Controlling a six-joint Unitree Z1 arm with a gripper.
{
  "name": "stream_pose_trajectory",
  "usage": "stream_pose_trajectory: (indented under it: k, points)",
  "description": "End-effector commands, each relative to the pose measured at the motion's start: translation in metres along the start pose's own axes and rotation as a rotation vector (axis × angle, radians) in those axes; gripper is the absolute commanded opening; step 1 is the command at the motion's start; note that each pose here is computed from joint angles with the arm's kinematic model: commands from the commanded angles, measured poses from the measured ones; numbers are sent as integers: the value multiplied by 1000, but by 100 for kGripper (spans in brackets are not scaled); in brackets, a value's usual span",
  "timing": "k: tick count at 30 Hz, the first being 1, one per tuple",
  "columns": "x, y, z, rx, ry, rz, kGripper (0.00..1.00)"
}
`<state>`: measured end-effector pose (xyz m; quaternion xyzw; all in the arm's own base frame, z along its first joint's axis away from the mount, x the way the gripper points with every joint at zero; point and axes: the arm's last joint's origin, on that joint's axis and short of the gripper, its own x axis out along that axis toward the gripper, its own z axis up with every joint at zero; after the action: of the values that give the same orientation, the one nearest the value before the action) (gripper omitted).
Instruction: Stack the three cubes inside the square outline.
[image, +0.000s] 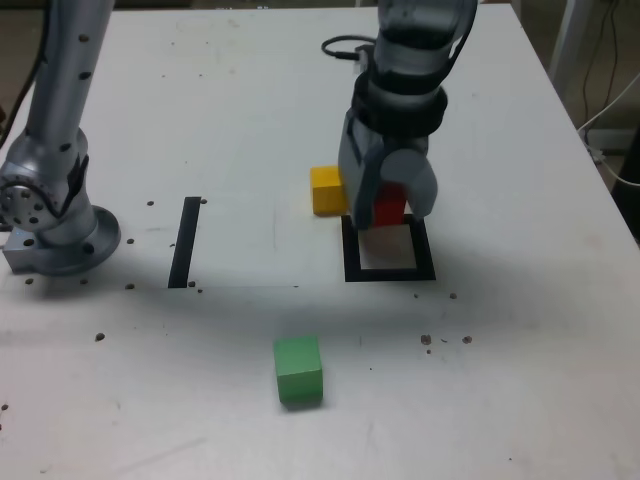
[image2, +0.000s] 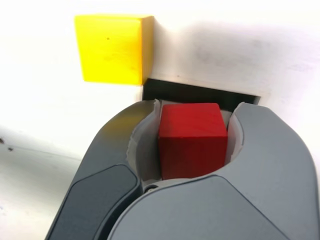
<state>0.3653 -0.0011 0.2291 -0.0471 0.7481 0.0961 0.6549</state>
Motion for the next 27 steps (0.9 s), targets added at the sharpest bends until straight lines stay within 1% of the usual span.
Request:
stream_pose_trajectory:
  k: [1,5,14,16,22,27]
  points:
    - [3,-3,-3,9,-2,0,21]
    - [7,-7,-3,18,-6,-4,21]
    - [9,-18,-1,36,-32,-30,21]
    - [11,-19,0,36,-35,-27,21]
    - [18,-18,2,30,-35,-2,25]
    - [19,-20,4,32,-33,-7,25]
